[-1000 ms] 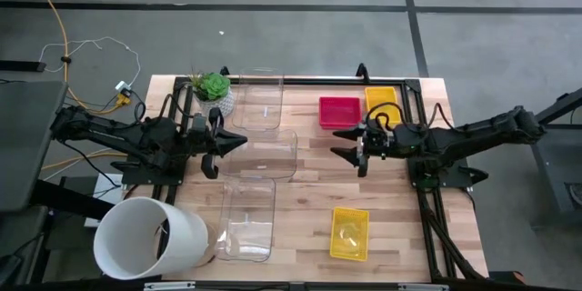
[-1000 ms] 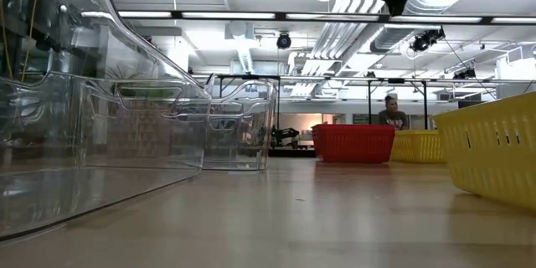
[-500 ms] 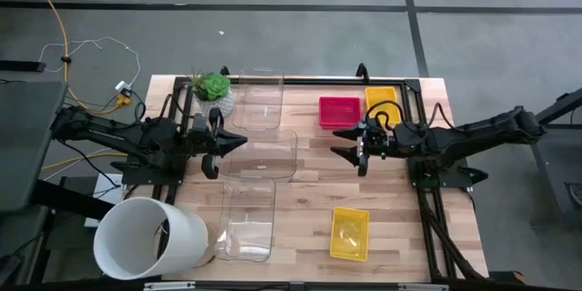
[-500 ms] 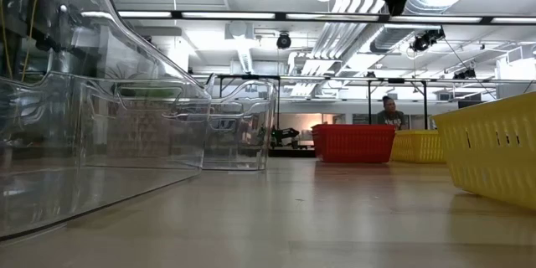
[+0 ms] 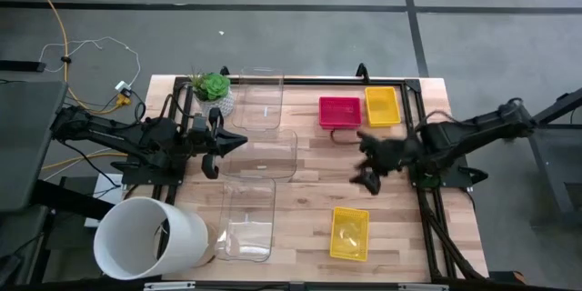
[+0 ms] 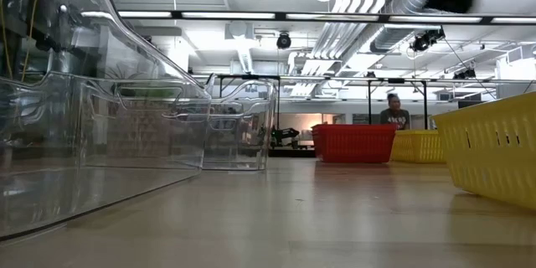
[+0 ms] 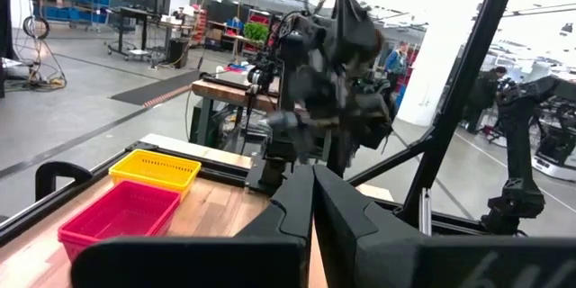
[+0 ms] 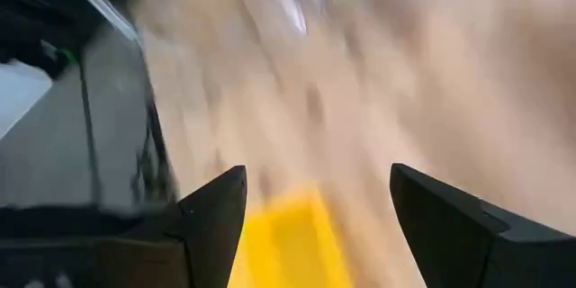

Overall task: Stack baskets by color
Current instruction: Stack the bottom yellow bin on top of the yellow bin

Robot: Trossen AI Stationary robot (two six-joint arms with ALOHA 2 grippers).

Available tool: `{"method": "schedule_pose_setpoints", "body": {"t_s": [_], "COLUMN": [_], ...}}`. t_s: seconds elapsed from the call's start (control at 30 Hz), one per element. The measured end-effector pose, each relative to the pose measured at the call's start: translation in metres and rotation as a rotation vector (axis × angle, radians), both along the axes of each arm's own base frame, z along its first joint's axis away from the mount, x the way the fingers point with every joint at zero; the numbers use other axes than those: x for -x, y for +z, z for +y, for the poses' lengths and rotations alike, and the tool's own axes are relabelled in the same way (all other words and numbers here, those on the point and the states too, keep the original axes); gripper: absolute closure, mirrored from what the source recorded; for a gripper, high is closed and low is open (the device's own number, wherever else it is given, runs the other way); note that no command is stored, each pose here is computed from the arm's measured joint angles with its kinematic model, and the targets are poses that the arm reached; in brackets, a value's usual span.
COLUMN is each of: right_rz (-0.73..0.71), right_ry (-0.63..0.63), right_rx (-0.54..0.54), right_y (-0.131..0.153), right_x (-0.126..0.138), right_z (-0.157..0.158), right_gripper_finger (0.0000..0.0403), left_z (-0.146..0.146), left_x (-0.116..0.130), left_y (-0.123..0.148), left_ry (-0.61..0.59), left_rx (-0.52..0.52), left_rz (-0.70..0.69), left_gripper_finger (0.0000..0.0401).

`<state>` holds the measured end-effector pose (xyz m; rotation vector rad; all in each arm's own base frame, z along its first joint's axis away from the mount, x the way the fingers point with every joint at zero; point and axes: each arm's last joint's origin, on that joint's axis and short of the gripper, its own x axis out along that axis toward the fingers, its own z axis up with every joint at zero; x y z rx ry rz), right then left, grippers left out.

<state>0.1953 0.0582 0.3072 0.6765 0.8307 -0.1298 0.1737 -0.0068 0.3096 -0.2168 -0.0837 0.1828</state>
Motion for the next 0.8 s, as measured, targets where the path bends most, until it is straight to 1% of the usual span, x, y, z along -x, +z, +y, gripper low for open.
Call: {"method": "schedule_pose_setpoints", "body": {"t_s": [0.07,0.13,0.2,0.27,0.43,0.6,0.8], "right_rz": [0.176,0.309,0.416,0.482,0.595,0.622,0.730], "right_ry": [-0.056,-0.114,-0.180,-0.254,-0.397,-0.473,-0.528], "right_rx": [-0.138,-0.248,-0.305,-0.347,-0.375,-0.413,-0.363], "right_y": [-0.012,-0.025,-0.039,-0.051,-0.081,-0.109,-0.143], "right_x": [0.006,0.008,0.010,0.009,-0.004,-0.024,-0.032], "right_z": [0.013,0.028,0.044,0.060,0.088,0.105,0.113], "right_gripper_finger": [0.0142,0.0142,0.0142,0.0142,0.0142,0.0142,0.0142], "left_z": [0.000,0.001,0.001,0.001,0.001,0.001,0.001], "left_x": [0.000,0.000,0.000,0.000,0.000,0.000,0.000], "left_y": [0.000,-0.001,-0.002,-0.003,-0.003,-0.003,-0.003], "left_ry": [0.008,0.022,0.029,0.029,0.029,0.029,0.028], "left_rx": [0.000,0.000,0.000,-0.002,-0.001,-0.002,-0.002], "left_rz": [0.003,0.010,0.020,0.030,0.030,0.030,0.030], "left_gripper_finger": [0.0401,0.0400,0.0400,0.0400,0.0400,0.0400,0.0400]}}
